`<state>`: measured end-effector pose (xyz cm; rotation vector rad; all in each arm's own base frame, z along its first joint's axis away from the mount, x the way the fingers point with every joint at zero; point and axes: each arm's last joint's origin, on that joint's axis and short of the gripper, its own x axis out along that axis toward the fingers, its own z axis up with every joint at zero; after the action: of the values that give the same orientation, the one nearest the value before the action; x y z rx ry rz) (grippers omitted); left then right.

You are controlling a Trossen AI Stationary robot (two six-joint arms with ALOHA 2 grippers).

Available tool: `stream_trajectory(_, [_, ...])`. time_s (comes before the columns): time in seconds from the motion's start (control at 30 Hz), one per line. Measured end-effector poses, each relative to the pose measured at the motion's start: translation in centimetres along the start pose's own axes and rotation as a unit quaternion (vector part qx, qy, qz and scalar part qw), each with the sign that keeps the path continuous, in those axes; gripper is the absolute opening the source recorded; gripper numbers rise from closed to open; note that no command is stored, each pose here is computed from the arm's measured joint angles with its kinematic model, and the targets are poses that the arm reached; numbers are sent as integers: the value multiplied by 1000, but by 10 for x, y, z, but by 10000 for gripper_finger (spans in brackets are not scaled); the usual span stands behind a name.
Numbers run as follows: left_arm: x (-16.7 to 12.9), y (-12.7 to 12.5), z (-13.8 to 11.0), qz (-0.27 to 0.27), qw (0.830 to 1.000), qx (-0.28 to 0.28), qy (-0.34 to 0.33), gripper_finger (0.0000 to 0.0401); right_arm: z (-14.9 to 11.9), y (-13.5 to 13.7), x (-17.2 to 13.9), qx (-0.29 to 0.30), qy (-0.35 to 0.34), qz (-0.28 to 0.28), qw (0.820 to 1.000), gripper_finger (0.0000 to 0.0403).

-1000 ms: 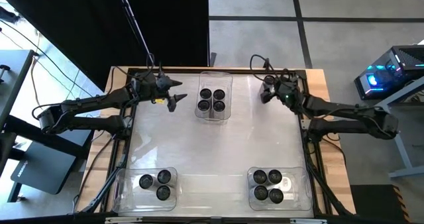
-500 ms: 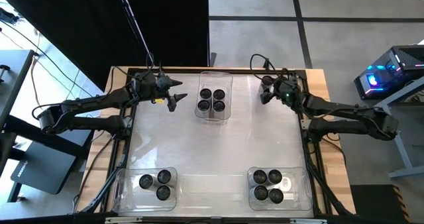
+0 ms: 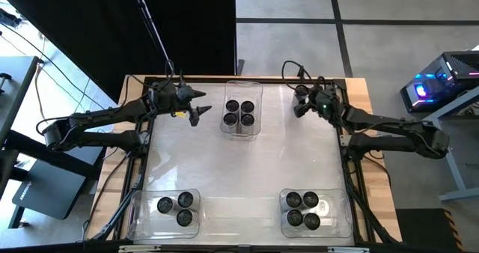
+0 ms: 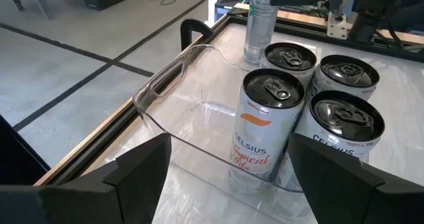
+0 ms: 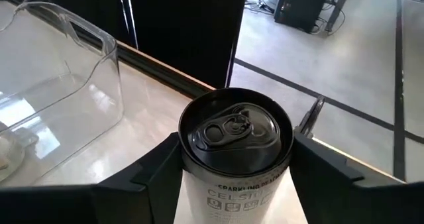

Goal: Sort soda cans
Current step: Put the white pink soda can into the bottom left transparent bin

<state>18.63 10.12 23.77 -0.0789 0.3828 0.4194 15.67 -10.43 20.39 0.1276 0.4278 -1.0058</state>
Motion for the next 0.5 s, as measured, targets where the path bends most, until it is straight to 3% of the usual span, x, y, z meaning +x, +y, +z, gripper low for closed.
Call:
stream_trajectory(0.27, [0, 0, 0, 0, 1000, 1, -2, 301, 31, 1, -15, 0, -53, 21, 998, 221])
stream_trajectory(0.5, [0, 0, 1, 7, 1000, 2, -4, 301, 72, 15, -45, 11, -120, 126, 985, 221])
